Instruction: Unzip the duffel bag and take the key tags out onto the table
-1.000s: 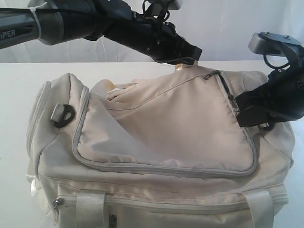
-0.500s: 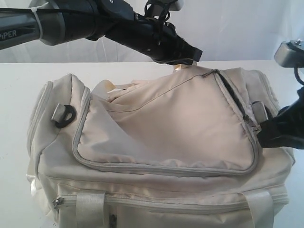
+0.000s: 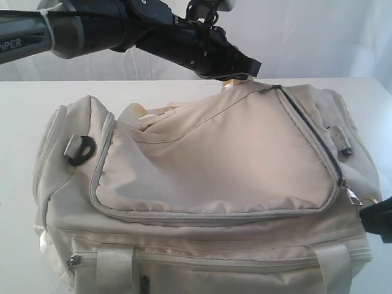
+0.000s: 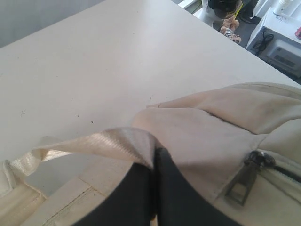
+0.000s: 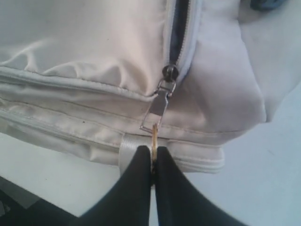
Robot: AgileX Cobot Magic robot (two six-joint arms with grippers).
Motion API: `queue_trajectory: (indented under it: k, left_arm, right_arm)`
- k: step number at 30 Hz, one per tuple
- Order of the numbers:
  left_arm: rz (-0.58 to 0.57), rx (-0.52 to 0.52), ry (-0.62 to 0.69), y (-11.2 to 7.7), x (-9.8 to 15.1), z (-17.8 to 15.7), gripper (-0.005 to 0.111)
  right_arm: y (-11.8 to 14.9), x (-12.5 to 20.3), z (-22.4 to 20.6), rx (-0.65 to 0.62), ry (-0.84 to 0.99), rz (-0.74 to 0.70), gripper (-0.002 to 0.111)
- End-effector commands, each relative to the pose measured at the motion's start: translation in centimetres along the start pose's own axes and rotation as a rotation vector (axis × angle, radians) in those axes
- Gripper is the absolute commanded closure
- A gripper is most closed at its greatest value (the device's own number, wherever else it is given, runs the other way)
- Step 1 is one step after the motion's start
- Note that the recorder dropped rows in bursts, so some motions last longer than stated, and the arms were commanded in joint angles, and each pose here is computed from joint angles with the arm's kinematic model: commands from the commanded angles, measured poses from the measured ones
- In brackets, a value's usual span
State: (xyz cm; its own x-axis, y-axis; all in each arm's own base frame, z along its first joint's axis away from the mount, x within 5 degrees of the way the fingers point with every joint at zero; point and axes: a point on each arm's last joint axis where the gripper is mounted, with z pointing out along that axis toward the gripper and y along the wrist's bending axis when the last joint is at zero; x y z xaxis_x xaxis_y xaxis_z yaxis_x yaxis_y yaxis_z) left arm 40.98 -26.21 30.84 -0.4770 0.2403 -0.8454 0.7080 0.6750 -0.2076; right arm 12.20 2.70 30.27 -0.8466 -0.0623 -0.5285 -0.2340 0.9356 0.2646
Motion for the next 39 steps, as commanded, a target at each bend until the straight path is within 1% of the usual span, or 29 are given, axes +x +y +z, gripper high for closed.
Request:
queue_trajectory:
  k: [1,13,21,26,33,34,36,37,38,39]
  left_arm:
    - [-0.011,-0.021,-0.079,-0.2,-1.5,-1.1,0.107]
    - [-0.033,-0.017,-0.076,-0.2,-1.5,-1.1,0.107]
    - [-0.033,-0.023,-0.085,-0.2,-1.5,-1.1,0.107]
    - [-0.033,-0.025,-0.087,-0.2,-1.6,-1.1,0.107]
    - [-0.023,-0.028,-0.087,-0.2,-1.6,-1.1,0.107]
    - [-0.016,-0.032,-0.085,-0.1,-1.5,-1.1,0.106]
    - [-0.004,-0.035,-0.076,-0.1,-1.5,-1.1,0.099]
    - [0.022,-0.042,-0.057,0.0,-1.3,-1.1,0.084]
    - [0.039,-0.049,-0.047,0.0,-1.2,-1.1,0.075]
    - [0.067,-0.054,-0.021,0.1,-1.0,-1.1,0.058]
  right_arm:
    - [0.4,1.7,0.4,-0.044,0.036,0.029,0.108]
    - [1.2,3.7,3.0,-0.23,0.054,0.081,0.108]
    - [0.9,5.5,4.8,-0.262,0.091,0.136,0.108]
    - [1.6,5.5,5.0,-0.367,0.055,0.136,0.108]
    - [1.6,5.7,5.2,-0.367,0.057,0.134,0.108]
    - [1.6,5.6,5.2,-0.367,0.055,0.13,0.105]
    - [1.6,5.6,5.1,-0.37,0.054,0.111,0.097]
    - [1.7,5.5,5.0,-0.372,0.051,0.098,0.082]
    - [1.7,5.4,4.9,-0.373,0.051,0.092,0.072]
    - [1.8,5.4,4.8,-0.377,0.053,0.091,0.056]
